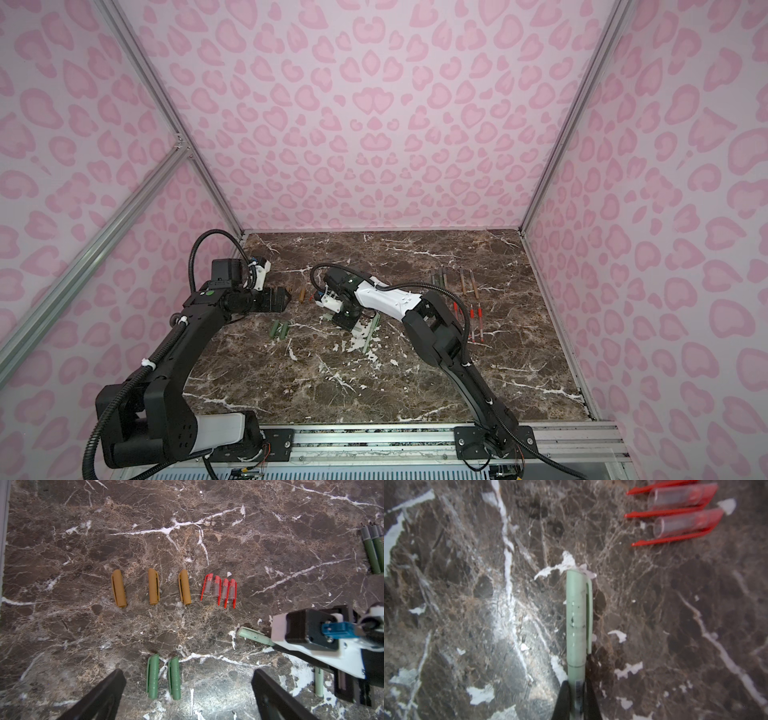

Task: Open the pen caps
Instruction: 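Lift the pale-green marker and bring its cap between the left gripper's fingers, then close the left gripper on the pale-green marker's cap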

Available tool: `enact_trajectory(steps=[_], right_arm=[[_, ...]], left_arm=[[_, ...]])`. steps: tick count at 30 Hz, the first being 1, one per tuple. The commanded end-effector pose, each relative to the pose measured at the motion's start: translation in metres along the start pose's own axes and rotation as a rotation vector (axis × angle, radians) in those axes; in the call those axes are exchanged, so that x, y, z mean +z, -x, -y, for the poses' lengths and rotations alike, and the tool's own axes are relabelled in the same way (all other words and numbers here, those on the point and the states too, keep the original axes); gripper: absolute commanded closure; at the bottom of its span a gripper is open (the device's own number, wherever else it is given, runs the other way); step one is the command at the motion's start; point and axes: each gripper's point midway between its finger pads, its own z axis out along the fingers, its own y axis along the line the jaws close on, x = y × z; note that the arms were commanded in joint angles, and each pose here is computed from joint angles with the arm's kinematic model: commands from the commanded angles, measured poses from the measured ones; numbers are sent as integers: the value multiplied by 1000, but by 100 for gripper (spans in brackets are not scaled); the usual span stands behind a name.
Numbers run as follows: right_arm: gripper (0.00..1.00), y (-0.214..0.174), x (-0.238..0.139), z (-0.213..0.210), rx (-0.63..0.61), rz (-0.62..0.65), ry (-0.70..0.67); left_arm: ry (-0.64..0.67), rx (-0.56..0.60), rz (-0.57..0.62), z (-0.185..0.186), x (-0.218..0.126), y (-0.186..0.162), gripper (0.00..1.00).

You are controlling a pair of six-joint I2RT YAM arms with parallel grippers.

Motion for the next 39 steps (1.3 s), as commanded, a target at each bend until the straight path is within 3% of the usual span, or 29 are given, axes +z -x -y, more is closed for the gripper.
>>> enact_trajectory(steps=[1, 12, 16, 22, 34, 39], right_arm=[[97, 1, -16, -5, 14, 15, 14], [96, 65, -88, -3, 264, 432, 47], [97, 82, -101, -4, 362, 552, 80], [98, 98, -120, -6, 479, 694, 130], [98, 115, -124, -29, 470, 717, 190], [98, 117, -122, -36, 457, 713, 207]], left_arm=[[-96, -1, 43, 18, -8, 13, 2], [-425, -218, 111, 68, -24, 46, 2], [-548, -292, 109, 82, -25, 52, 8], [-583, -338, 87, 86, -14, 54, 19], [-598, -331, 34, 101, 2, 58, 45], [-588, -329, 26, 100, 6, 61, 66]])
